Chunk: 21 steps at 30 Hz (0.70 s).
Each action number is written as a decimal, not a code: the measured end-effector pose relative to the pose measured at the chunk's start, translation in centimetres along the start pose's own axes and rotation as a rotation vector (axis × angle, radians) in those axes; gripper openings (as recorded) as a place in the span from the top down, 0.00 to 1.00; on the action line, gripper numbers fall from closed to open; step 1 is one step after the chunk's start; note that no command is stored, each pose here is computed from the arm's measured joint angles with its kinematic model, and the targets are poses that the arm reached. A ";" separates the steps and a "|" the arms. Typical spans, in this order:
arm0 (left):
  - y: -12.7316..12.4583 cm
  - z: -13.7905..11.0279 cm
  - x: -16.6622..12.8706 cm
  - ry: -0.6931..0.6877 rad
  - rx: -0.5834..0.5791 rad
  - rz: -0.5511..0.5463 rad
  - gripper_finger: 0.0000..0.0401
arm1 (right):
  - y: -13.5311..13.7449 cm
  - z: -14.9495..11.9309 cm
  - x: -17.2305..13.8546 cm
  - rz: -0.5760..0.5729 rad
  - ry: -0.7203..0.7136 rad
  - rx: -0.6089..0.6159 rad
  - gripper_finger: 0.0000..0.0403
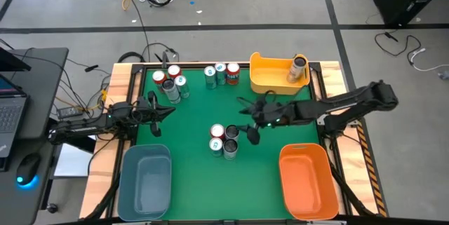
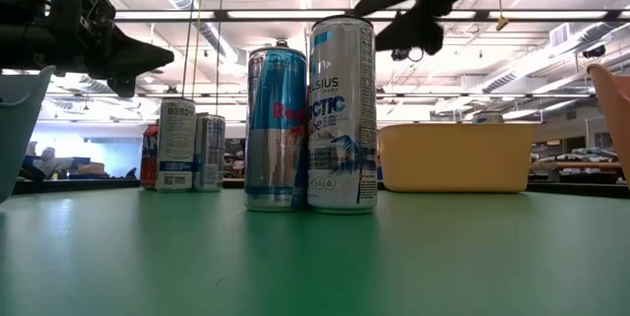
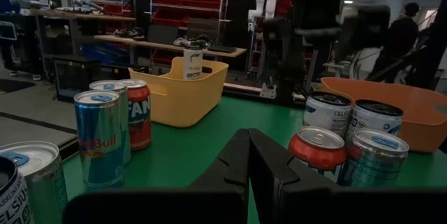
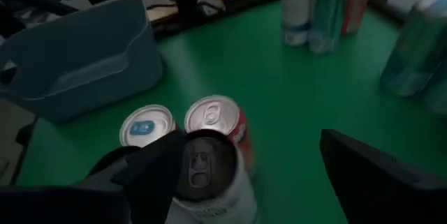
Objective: Sort soda cans
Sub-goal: Put the white-blue soda can into the yellow bin
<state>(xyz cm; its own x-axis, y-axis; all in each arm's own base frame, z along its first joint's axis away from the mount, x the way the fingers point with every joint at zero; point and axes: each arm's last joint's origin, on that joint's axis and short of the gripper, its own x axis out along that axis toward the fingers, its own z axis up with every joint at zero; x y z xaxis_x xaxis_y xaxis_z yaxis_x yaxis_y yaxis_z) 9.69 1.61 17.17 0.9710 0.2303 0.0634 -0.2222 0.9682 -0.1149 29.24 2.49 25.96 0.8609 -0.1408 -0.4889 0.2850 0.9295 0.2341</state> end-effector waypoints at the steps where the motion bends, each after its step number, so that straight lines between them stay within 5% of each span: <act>1: 0.0 0.0 0.0 0.001 0.000 0.000 0.98 | 0.1 -0.3 0.7 -0.003 0.008 0.010 0.17; 12: -0.1 0.0 0.0 0.005 0.003 -0.045 0.98 | 0.9 -1.8 3.7 0.010 0.012 0.081 0.04; 21: -0.1 0.0 0.0 0.007 0.031 -0.046 0.98 | 0.6 -2.3 4.4 -0.013 0.037 0.088 0.05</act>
<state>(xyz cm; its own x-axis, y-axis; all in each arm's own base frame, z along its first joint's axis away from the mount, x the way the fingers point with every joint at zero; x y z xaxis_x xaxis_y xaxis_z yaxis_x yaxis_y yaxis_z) 9.71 1.48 17.15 0.9809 0.1848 0.0614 -0.1796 0.9804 -0.0816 32.27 3.16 22.01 0.8411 -0.1389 -0.5228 0.3337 0.8940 0.2992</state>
